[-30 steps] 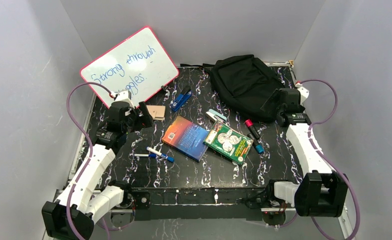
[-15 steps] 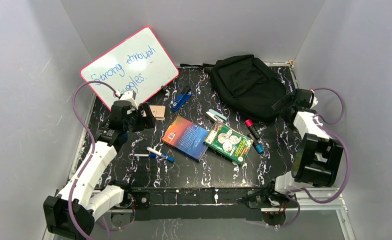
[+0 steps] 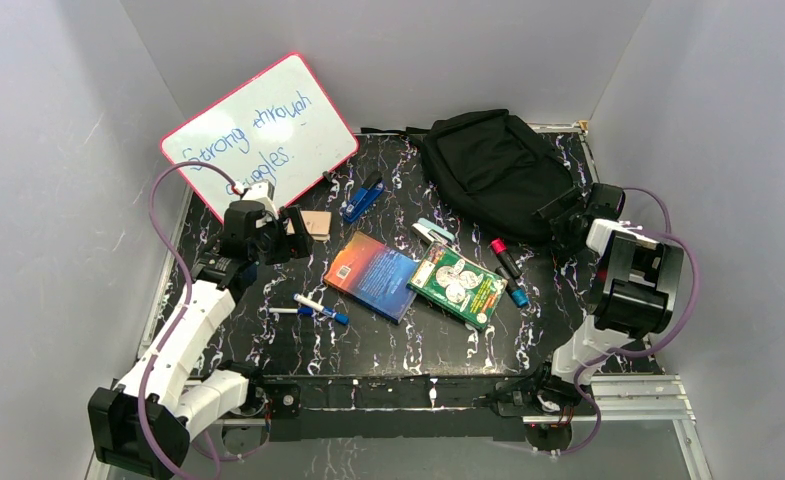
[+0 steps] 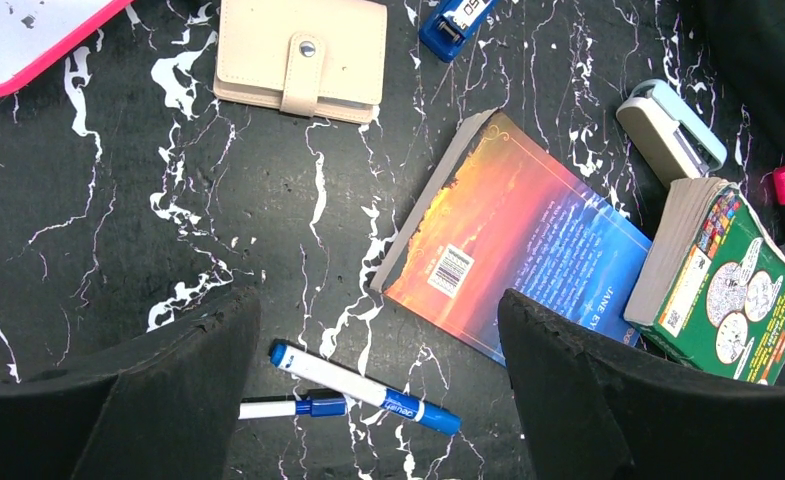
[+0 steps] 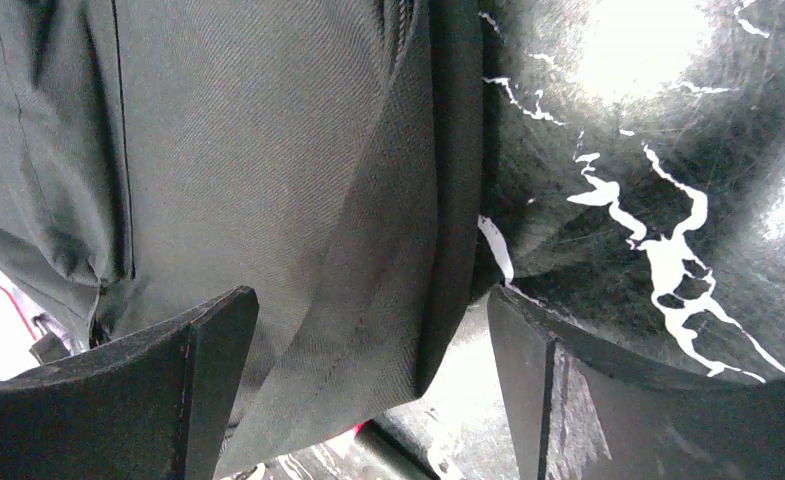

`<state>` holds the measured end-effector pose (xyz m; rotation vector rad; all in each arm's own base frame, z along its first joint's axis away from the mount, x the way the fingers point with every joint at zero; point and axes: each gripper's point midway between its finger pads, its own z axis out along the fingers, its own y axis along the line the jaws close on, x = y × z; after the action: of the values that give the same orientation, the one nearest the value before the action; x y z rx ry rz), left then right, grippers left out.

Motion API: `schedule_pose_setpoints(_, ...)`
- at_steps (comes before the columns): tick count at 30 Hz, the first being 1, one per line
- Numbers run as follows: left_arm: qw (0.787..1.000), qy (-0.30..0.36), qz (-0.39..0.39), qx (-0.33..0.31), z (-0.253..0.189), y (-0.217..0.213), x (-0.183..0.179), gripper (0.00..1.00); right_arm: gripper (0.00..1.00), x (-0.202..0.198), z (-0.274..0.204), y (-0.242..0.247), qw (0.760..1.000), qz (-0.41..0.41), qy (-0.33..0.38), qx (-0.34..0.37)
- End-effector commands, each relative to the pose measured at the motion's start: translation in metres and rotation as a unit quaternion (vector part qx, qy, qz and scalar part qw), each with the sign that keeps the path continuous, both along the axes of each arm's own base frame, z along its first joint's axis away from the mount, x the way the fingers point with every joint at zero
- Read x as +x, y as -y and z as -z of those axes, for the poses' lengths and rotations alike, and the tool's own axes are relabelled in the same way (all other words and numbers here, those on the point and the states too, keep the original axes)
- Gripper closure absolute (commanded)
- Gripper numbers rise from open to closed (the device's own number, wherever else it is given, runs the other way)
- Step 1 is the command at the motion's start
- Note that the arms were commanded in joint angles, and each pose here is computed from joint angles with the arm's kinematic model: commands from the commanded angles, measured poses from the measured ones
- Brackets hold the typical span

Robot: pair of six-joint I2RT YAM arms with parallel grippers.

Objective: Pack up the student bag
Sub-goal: Pick up the student bag at the center of the board.

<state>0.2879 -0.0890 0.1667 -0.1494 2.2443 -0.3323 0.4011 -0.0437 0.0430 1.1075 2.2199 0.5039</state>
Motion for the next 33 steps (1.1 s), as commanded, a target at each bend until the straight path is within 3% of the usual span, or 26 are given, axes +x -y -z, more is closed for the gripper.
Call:
schedule_pose_setpoints(1, 1.0, 0.002, 0.001, -0.002, -0.004, -0.001, -0.001, 0.15, 0.08, 0.015, -0.007, 0.0, 0.999, 0.007, 0.022, 0.031)
schedule_pose_setpoints(5, 1.0, -0.002, -0.002, -0.003, -0.002, -0.002, 0.001, 0.15, 0.21, 0.014, 0.003, 0.002, 0.998, 0.02, 0.015, 0.054)
schedule_pose_setpoints(10, 1.0, -0.007, 0.006, -0.014, -0.002, 0.001, 0.001, 0.15, 0.5, 0.023, 0.004, 0.001, 0.996, 0.013, 0.038, 0.076)
schedule_pose_setpoints(15, 1.0, -0.007, 0.001, -0.022, -0.002, -0.003, 0.002, 0.15, 0.82, 0.038, -0.023, -0.004, 0.991, -0.024, 0.1, 0.079)
schedule_pose_setpoints(19, 1.0, -0.007, 0.0, -0.028, -0.001, -0.004, 0.003, 0.15, 1.0, 0.053, -0.069, -0.004, 0.983, -0.053, 0.166, 0.054)
schedule_pose_setpoints(28, 0.999, -0.003, 0.003, -0.036, -0.002, -0.004, 0.004, 0.14, 1.0, 0.079, -0.202, -0.029, 0.949, -0.152, 0.257, -0.099)
schedule_pose_setpoints(33, 0.999, 0.006, -0.007, -0.031, -0.006, -0.009, 0.003, 0.12, 1.0, 0.086, -0.271, -0.062, 0.915, -0.197, 0.3, -0.186)
